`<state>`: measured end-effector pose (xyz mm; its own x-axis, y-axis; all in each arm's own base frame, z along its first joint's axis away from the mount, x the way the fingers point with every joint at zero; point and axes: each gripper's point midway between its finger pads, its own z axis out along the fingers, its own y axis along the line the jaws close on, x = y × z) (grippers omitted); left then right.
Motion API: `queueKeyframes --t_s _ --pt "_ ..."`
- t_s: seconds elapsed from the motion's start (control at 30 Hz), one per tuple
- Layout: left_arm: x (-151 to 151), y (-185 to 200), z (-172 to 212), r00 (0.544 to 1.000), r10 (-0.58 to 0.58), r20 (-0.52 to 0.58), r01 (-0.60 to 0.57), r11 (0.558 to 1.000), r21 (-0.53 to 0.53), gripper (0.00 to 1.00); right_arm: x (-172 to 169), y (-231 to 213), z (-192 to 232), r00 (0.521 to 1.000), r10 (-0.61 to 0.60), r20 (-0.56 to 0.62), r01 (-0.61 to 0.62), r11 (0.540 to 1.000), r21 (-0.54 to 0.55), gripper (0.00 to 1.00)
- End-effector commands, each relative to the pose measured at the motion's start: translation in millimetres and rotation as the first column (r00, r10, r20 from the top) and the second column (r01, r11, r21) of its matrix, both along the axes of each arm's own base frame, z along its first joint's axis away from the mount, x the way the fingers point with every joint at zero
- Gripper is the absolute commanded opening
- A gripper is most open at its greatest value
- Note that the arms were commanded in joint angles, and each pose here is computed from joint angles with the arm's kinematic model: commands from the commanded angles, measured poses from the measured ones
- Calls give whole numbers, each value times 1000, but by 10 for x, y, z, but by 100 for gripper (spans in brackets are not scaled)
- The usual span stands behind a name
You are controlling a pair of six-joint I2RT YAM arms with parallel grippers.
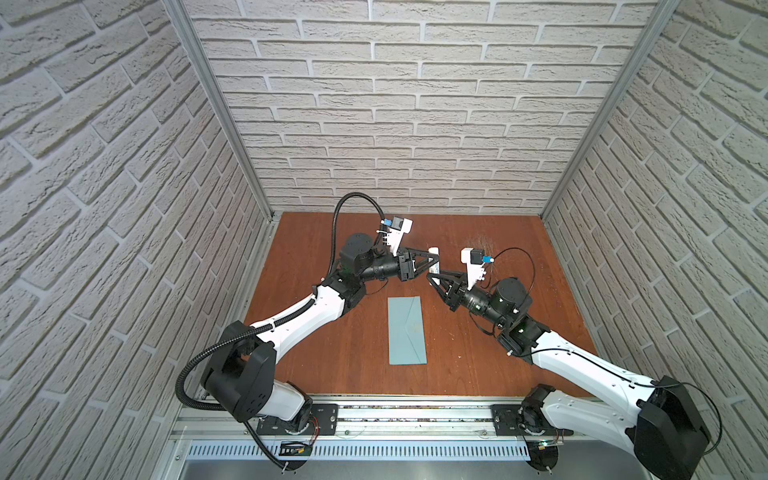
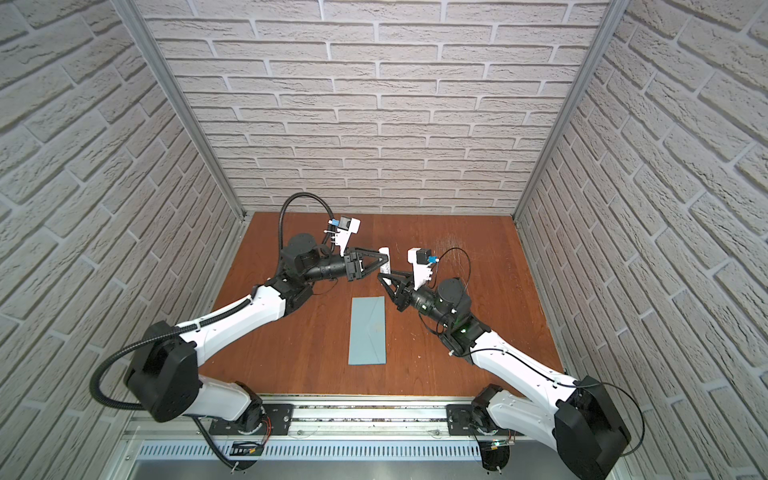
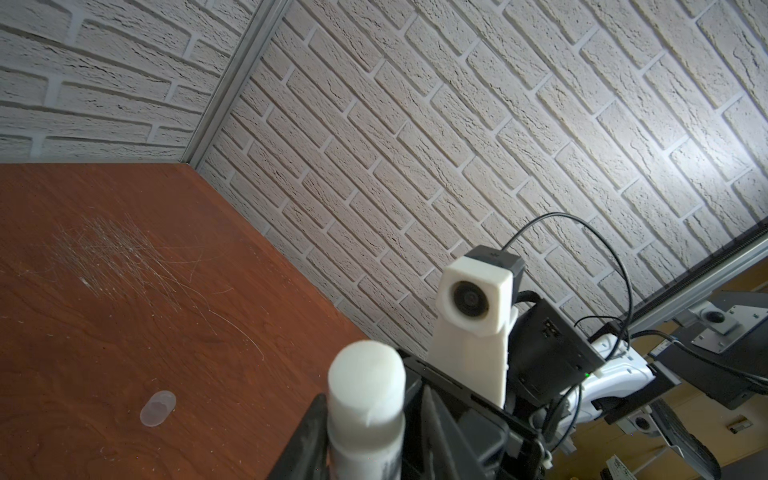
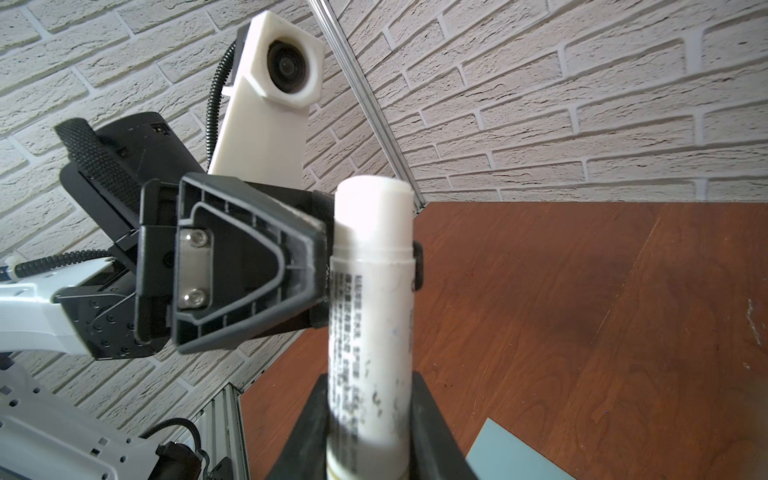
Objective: Place the letter into the envelope and seal it
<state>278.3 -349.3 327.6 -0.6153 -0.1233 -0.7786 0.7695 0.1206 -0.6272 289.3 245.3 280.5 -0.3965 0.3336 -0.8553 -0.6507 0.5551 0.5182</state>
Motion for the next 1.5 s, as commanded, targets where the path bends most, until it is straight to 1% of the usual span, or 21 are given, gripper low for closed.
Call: queueKeyframes --t_s 0.0,0.2,0.27,0.33,0.37,0.4,0.47,0.53,0.57,0.67,0.73,0.87,1.0,1.1,1.2,1.3,1.47 --pt "-61 -54 85 998 -27 53 28 999 -21 35 -39 -12 259 998 14 65 -16 999 45 17" --pt "-67 -99 33 998 -36 42 36 999 -5 36 -45 -4 255 998 24 63 -26 999 42 17" --pt "-67 -103 10 999 -37 40 37 999 3 30 -41 -12 255 998 20 63 -23 999 42 17" --pt "-68 -102 -6 999 -37 39 37 999 11 19 -43 -12 250 998 21 62 -23 999 38 18" --pt "-69 -99 -6 999 -36 40 35 999 13 16 -41 -18 253 998 19 61 -21 999 39 20" --pt "-70 -97 -3 999 -34 42 33 999 14 15 -38 -26 249 998 16 60 -18 999 39 24" --pt "-55 -82 25 998 -22 51 21 1000 11 9 -41 -33 248 998 14 60 -16 999 36 34" --pt "-19 -50 75 998 2 61 -2 1000 3 6 -58 -39 237 998 19 60 -21 999 33 47" --pt "7 -23 114 997 17 69 -17 1000 -3 4 -79 -46 245 998 26 64 -28 999 32 52" --pt "77 78 246 992 63 106 -60 998 -29 0 -171 -59 268 995 63 78 -64 998 21 59" --pt "92 121 318 989 72 130 -67 997 -42 0 -232 -53 279 992 93 86 -94 996 9 60" --pt "38 91 357 986 29 163 -20 998 -56 0 -290 -31 288 988 130 85 -130 991 -6 61" --pt "-4 86 425 981 11 192 8 996 -94 0 -247 -39 220 991 117 69 -115 993 -30 62" --pt "-43 76 480 978 -13 208 36 994 -106 0 -191 -58 169 994 98 56 -95 994 -52 66" --pt "-73 60 514 975 -38 217 64 992 -113 0 -178 -41 196 992 108 62 -105 993 -47 67" --pt "-78 32 513 976 -58 209 84 990 -117 0 -170 -15 247 990 120 75 -117 992 -42 64" --pt "-66 5 491 979 -71 191 97 987 -130 0 -188 27 319 983 157 97 -154 987 -38 55"
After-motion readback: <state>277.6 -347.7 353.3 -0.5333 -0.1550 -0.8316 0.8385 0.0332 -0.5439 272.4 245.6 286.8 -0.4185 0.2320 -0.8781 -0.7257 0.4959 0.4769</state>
